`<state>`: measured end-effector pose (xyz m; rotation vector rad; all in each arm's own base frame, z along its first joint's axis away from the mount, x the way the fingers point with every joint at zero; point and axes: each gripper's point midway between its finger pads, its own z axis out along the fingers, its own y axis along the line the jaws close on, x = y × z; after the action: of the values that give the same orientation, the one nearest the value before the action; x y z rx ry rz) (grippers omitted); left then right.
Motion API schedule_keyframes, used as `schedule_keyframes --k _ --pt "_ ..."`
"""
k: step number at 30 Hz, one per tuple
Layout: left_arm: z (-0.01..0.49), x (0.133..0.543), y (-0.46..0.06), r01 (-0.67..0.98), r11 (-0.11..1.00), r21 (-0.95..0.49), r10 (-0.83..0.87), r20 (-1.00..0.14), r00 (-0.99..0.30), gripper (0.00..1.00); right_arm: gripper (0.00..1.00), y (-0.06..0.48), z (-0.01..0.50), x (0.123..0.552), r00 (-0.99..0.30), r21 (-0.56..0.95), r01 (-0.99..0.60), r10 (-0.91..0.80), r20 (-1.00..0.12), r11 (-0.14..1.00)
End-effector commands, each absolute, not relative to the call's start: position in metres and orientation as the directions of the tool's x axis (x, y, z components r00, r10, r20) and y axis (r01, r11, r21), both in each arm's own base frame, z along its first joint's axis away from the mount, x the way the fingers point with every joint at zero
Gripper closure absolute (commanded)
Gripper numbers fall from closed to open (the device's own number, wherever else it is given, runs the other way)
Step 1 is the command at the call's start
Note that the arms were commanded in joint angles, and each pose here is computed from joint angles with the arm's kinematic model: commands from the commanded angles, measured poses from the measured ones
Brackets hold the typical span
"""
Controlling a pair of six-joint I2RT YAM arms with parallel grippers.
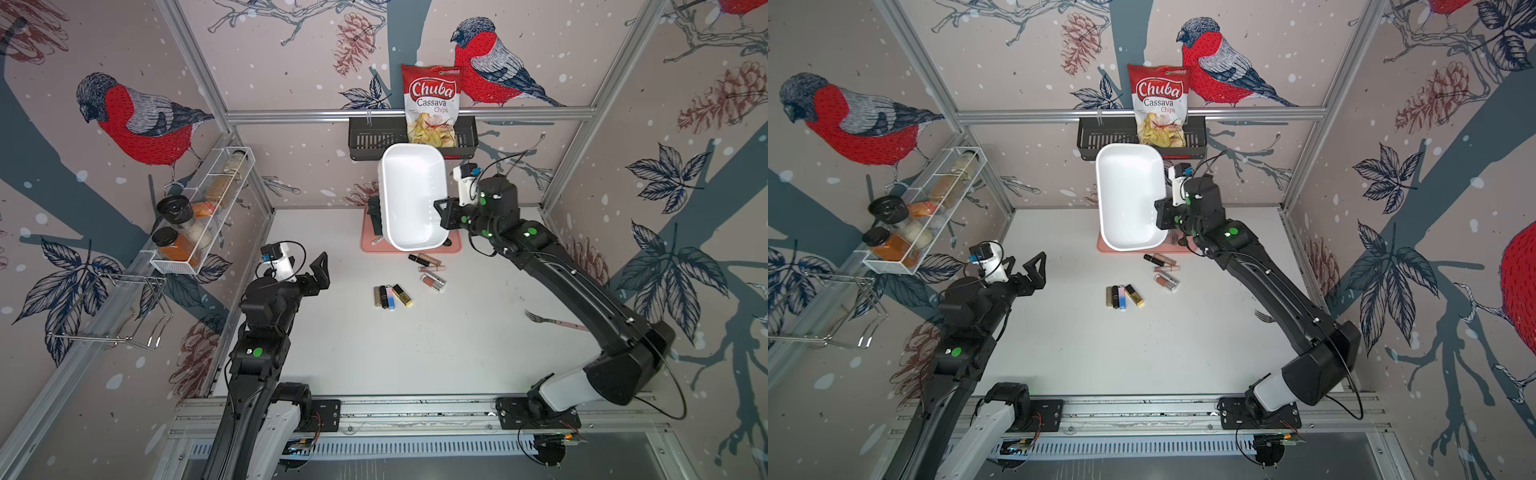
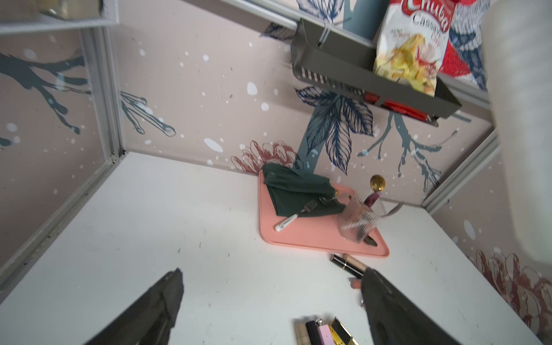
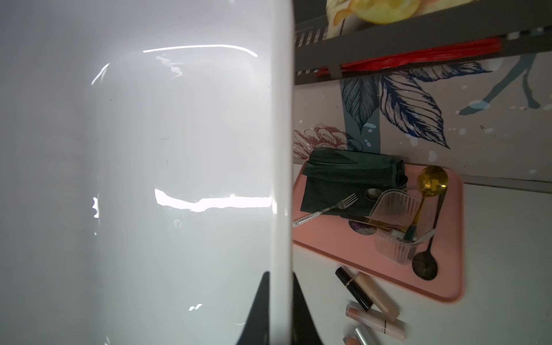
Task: Put the lipstick into the storage box
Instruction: Place the storage box at the center of the board.
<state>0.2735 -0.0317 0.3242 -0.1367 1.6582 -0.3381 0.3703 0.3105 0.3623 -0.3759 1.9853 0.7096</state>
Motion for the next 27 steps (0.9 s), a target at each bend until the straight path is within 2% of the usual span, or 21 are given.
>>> schedule_keyframes --k 1,6,11,15,19,27 --pt "0.342 0.257 -0.012 0.019 0.944 -0.33 -0.329 -0.944 -0.042 0.04 1.0 0.347 0.334 0.359 -0.52 0.279 -0.566 -0.073 -0.851 0.776" --pt "0.353 0.244 -0.002 -0.026 0.947 -0.32 -0.321 -0.947 -0.015 0.04 1.0 0.409 0.269 0.338 -0.611 0.293 -0.587 -0.175 -0.772 0.755" --pt "0.358 0.237 0.004 -0.052 0.947 -0.318 -0.318 -0.948 0.006 0.04 1.0 0.447 0.197 0.329 -0.754 0.356 -0.489 -0.181 -0.632 0.796" --pt "0.345 0.244 -0.002 -0.036 0.947 -0.318 -0.32 -0.946 -0.047 0.04 1.0 0.484 0.168 0.319 -0.796 0.425 -0.455 -0.144 -0.587 0.783" --pt "0.339 0.243 0.0 -0.046 0.949 -0.312 -0.314 -0.948 -0.046 0.04 1.0 0.525 0.146 0.31 -0.833 0.488 -0.432 -0.128 -0.539 0.758" --pt "0.328 0.236 0.006 -0.085 0.964 -0.251 -0.257 -0.964 -0.073 0.04 1.0 0.565 0.095 0.306 -0.887 0.53 -0.368 -0.116 -0.448 0.764"
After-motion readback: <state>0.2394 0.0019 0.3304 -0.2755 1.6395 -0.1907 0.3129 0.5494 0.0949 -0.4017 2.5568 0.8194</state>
